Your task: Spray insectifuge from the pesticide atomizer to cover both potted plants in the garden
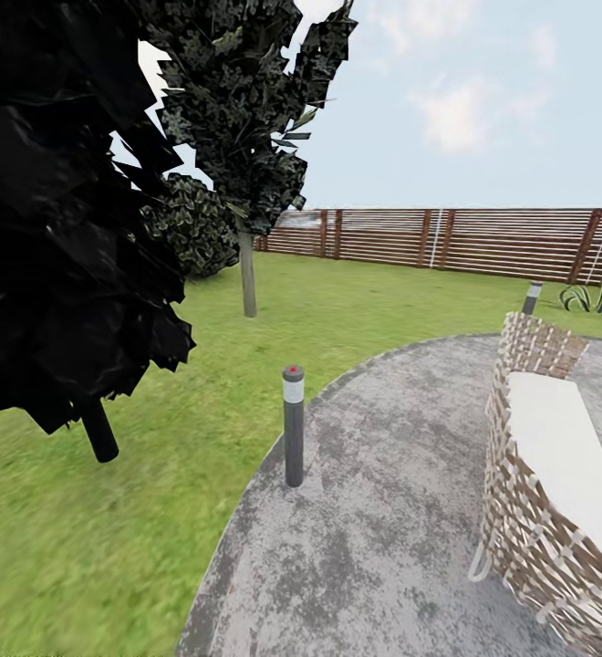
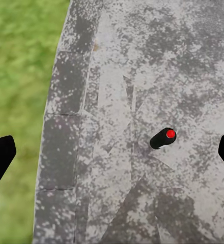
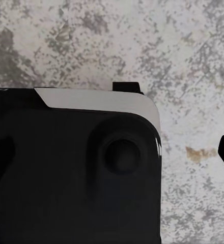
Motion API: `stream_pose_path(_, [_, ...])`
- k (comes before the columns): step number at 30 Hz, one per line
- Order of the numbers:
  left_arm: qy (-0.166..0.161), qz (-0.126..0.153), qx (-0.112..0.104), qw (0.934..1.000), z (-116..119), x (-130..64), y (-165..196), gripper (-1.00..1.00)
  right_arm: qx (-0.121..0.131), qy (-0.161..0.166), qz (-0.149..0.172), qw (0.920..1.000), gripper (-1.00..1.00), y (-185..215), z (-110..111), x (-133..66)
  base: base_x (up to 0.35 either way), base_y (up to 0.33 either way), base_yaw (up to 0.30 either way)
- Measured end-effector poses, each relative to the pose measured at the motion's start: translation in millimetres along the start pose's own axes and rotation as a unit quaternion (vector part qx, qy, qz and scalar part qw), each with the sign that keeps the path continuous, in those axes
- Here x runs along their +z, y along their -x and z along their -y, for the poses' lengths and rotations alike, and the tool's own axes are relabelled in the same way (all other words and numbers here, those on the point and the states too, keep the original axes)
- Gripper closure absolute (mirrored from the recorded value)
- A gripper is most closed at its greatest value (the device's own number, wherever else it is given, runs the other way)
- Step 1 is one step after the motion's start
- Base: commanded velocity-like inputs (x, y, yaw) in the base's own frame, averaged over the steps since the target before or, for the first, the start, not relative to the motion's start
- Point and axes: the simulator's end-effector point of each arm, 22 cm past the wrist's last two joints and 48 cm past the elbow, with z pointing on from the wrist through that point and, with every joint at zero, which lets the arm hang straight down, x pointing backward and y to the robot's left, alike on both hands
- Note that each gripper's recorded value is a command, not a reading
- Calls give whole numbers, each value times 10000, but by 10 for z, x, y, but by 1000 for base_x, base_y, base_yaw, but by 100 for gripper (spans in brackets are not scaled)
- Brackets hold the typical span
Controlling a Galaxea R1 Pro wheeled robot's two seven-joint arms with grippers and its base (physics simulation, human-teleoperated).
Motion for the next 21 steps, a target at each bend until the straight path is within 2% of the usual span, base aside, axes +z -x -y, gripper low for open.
stream_pose_path(12, [25,2,-26,10000,-25,2,1,-100,-49,-80,-22,10000,-100,-13,140,0,-43,-212,2])
stream_pose_path(21, [33,7,-20,10000,-39,1,4,-100,-59,-165,12,9998,-100,16,269,-3,-25,-29,0])
